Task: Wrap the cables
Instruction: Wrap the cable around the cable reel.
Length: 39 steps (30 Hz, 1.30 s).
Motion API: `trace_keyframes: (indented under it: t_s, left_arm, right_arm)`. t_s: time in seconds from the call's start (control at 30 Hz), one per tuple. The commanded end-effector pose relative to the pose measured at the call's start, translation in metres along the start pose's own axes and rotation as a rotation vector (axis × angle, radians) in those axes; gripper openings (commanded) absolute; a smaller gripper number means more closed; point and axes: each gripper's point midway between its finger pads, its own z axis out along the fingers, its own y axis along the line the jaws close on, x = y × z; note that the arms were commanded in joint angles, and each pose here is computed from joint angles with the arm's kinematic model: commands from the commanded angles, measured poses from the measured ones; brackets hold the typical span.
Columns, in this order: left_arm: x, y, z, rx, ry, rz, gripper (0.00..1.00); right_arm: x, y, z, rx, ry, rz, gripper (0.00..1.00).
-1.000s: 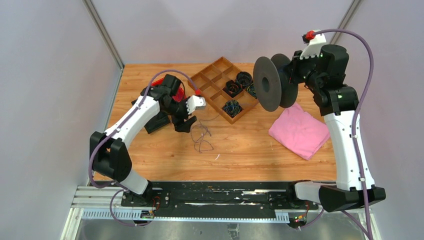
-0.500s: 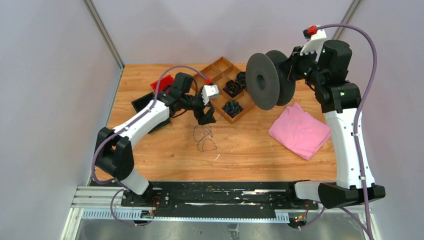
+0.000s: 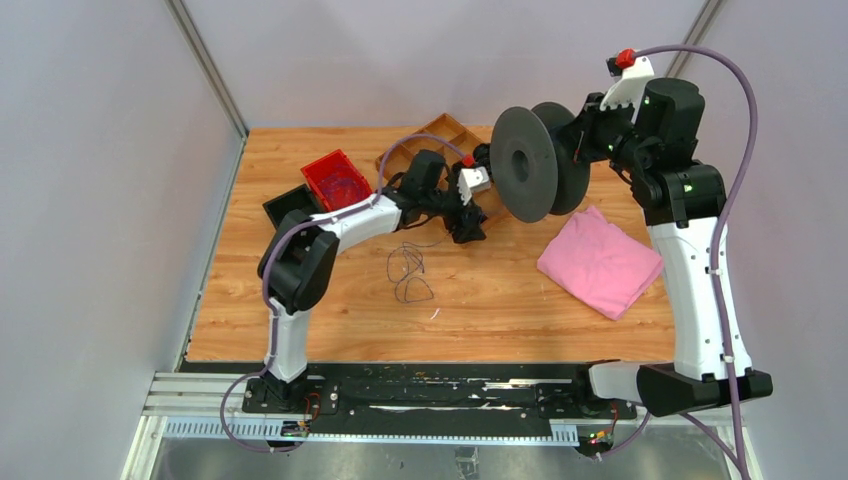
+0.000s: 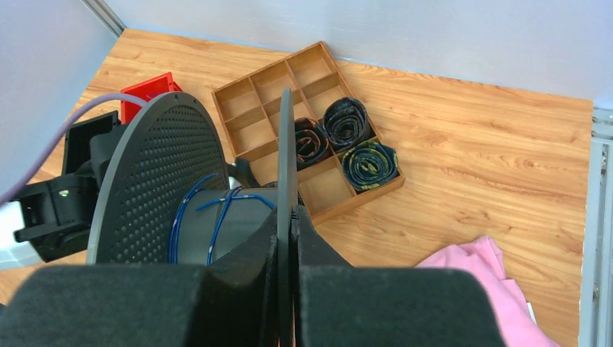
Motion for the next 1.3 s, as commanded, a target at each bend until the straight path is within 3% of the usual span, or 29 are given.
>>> trace_keyframes:
  t_s: [0.0,0.2,0.6,1.03,1.27]
  left_arm:
    - [-0.025,0.004,0.022,0.002,-0.073,0.007,0.83]
    - [-0.021,0.007,0.038,0.027,-0.074,-0.031,0.67]
    - [0.005,-0.026,0.03,0.108,-0.05,-0.09,0.01]
    - [0.011,-0.096,-0.003,0.114,-0.012,-0.033,0.01]
    - [0.027,-0.139,0.0,0.188,0.121,0.05,0.0]
  right_arm:
    - [-0.024,0.006,-0.011,0.019,-0.074,0.021,0.01]
    - [-0.031,0.01,-0.015,0.01,-0.084,0.026,0.01]
    - [-0.047,-0.003,-0.019,0.09,-0.139,0.02,0.01]
    - [-0.044,-0.038,0.011,0.253,-0.147,0.073,0.01]
    - [-0.032,-0.05,0.036,0.345,-0.129,0.035,0.01]
